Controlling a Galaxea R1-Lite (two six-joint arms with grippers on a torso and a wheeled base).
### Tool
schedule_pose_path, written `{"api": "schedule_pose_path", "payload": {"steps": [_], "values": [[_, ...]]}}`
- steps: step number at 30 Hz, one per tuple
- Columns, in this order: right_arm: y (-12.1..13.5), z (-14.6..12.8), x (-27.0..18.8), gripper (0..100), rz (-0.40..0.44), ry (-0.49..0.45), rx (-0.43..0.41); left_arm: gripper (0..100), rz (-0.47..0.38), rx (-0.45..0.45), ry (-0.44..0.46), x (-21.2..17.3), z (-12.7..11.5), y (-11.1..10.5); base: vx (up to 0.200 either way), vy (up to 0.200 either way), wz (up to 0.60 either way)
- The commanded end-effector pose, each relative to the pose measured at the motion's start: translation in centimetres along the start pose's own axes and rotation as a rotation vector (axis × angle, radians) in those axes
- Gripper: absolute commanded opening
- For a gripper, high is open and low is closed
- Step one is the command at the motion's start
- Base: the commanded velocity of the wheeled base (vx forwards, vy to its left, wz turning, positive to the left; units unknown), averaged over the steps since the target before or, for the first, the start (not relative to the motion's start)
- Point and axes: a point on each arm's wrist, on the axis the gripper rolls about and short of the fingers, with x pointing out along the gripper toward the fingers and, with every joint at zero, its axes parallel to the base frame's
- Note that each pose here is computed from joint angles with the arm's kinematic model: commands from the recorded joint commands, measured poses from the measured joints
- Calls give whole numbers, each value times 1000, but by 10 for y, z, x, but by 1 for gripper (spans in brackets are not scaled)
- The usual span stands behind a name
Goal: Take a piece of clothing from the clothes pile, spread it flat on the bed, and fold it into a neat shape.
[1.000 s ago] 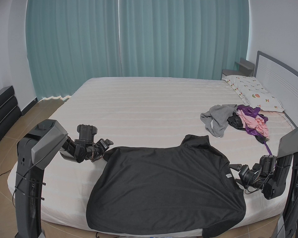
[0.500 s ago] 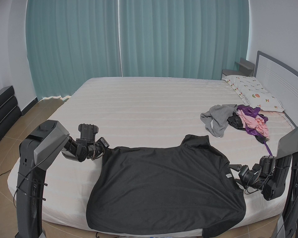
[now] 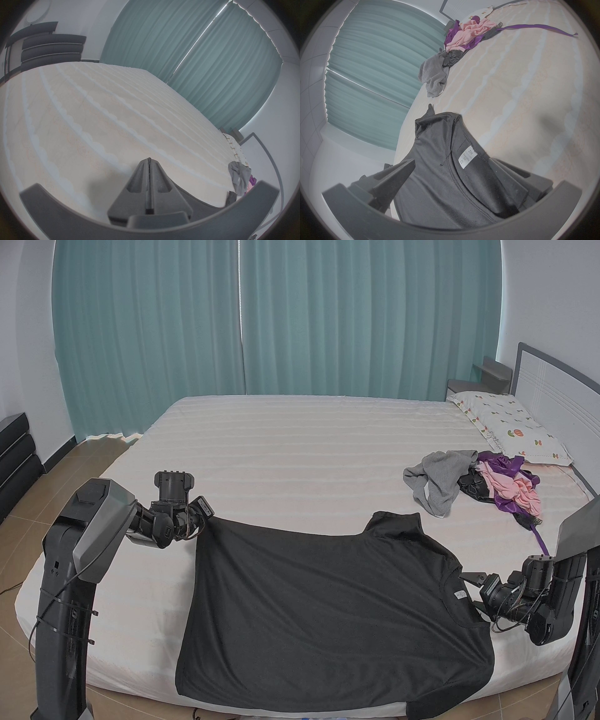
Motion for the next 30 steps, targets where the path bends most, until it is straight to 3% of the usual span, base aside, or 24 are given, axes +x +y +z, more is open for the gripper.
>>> {"api": "schedule_pose_path", "payload": {"steps": [1,10,16,19,20,23,25,30], "values": [[-1,2,3,100,10,-11,-5,0,45,2,4,16,-6,12,0,0,0],[25,28,22,100,110,-112,-71,0,54,7,20,14,-7,8,0,0,0],[49,39,53,100,136,-87,-129,0,70,15,48,10,-5,1,0,0,0],[63,41,71,100,144,-76,-297,0,78,15,47,8,-4,0,0,0,0],[67,41,75,0,146,-85,-348,0,86,18,52,8,-6,-1,0,0,0],[73,39,82,0,142,-92,-402,0,98,21,60,7,-8,-1,0,0,0],[87,38,98,0,138,-72,-500,0,108,24,69,6,-10,-2,0,0,0],[99,43,117,0,87,-25,-575,0,117,25,64,6,-12,-3,0,0,0]]}}
